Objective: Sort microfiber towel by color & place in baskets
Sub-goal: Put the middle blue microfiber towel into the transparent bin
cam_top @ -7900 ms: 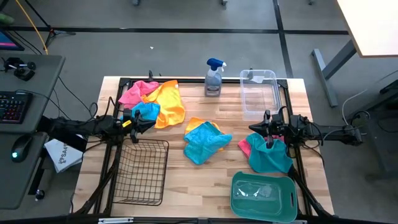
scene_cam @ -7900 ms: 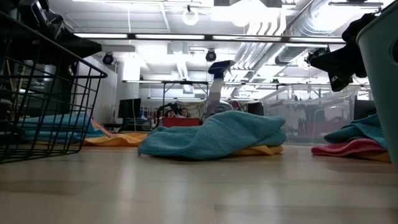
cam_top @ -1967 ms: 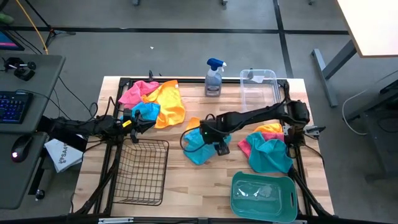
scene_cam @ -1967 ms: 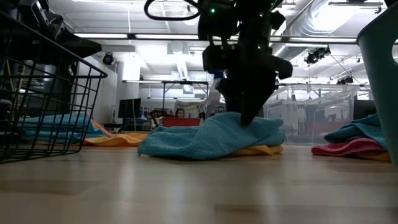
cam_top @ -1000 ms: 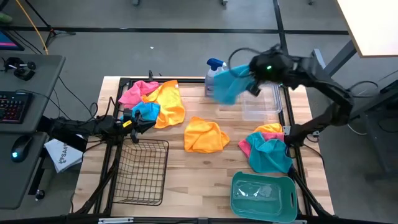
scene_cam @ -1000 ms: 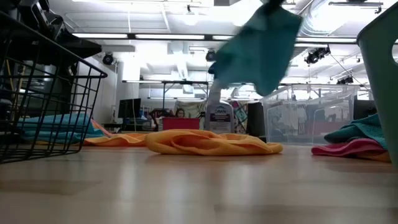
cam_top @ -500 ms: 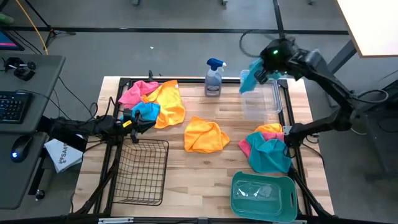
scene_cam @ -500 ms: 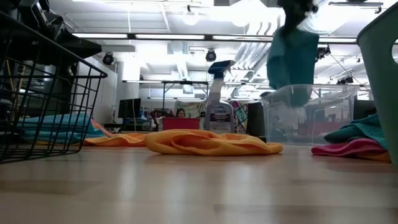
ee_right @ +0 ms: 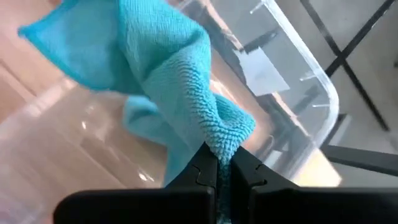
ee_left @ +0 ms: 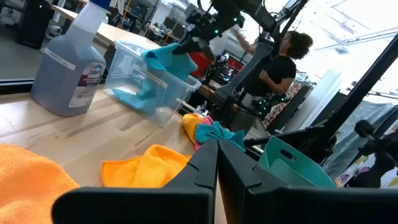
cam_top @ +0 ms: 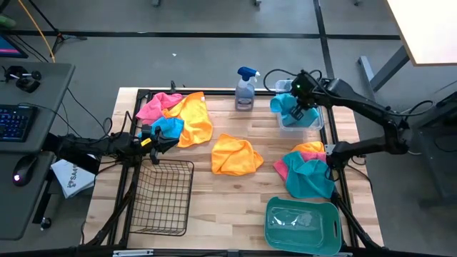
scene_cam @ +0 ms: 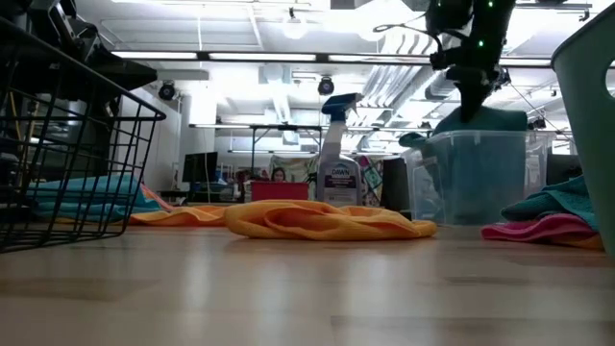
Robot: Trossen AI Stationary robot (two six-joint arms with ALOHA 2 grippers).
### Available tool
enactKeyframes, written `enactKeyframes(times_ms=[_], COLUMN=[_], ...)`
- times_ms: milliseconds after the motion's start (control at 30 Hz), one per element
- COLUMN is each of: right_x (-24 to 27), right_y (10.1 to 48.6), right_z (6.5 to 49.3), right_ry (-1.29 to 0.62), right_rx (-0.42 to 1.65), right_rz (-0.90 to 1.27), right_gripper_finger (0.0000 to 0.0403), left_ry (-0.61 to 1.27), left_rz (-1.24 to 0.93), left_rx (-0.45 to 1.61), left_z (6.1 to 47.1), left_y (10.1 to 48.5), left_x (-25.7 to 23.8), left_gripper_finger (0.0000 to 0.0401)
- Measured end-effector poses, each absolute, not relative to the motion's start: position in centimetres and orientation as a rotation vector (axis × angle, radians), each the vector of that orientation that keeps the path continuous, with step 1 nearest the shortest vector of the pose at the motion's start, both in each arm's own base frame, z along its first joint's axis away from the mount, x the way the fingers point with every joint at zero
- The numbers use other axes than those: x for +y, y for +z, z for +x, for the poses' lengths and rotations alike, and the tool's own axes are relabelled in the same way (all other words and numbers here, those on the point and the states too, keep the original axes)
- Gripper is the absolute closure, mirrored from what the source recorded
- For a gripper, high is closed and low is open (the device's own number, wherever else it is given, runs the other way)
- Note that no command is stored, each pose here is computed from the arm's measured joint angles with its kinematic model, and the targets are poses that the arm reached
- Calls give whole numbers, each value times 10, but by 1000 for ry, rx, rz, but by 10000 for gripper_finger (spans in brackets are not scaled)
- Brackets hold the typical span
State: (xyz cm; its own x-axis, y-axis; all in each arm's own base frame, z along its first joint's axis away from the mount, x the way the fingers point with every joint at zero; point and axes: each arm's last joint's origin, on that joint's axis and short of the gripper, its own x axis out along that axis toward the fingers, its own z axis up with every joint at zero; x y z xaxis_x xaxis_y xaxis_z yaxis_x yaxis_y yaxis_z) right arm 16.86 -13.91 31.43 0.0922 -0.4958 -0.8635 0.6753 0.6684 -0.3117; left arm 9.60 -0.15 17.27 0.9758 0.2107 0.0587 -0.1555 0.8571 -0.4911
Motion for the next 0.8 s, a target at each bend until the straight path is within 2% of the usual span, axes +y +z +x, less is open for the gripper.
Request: enactKeyframes(times_ms=[167, 433, 633, 800], right_x=[-150, -156, -157, -157], right_y=[315, 340, 347, 345], right_z=[155, 116, 114, 119], right_ry=[-1039, -1301, -1323, -1328], right_rx=[1079, 753, 635, 666], right_rz=[357, 556, 592, 553], right_gripper_finger=[403, 403, 403, 403], left_ry=[192, 193, 193, 193], left_rz=[-506, -506, -506, -506], left_rx=[-112, -112, -112, -112], left_z=[96, 96, 96, 96], left_y=[173, 173, 173, 173], left_x=[-2, -2, -2, -2], left_gripper_finger=[401, 401, 401, 401])
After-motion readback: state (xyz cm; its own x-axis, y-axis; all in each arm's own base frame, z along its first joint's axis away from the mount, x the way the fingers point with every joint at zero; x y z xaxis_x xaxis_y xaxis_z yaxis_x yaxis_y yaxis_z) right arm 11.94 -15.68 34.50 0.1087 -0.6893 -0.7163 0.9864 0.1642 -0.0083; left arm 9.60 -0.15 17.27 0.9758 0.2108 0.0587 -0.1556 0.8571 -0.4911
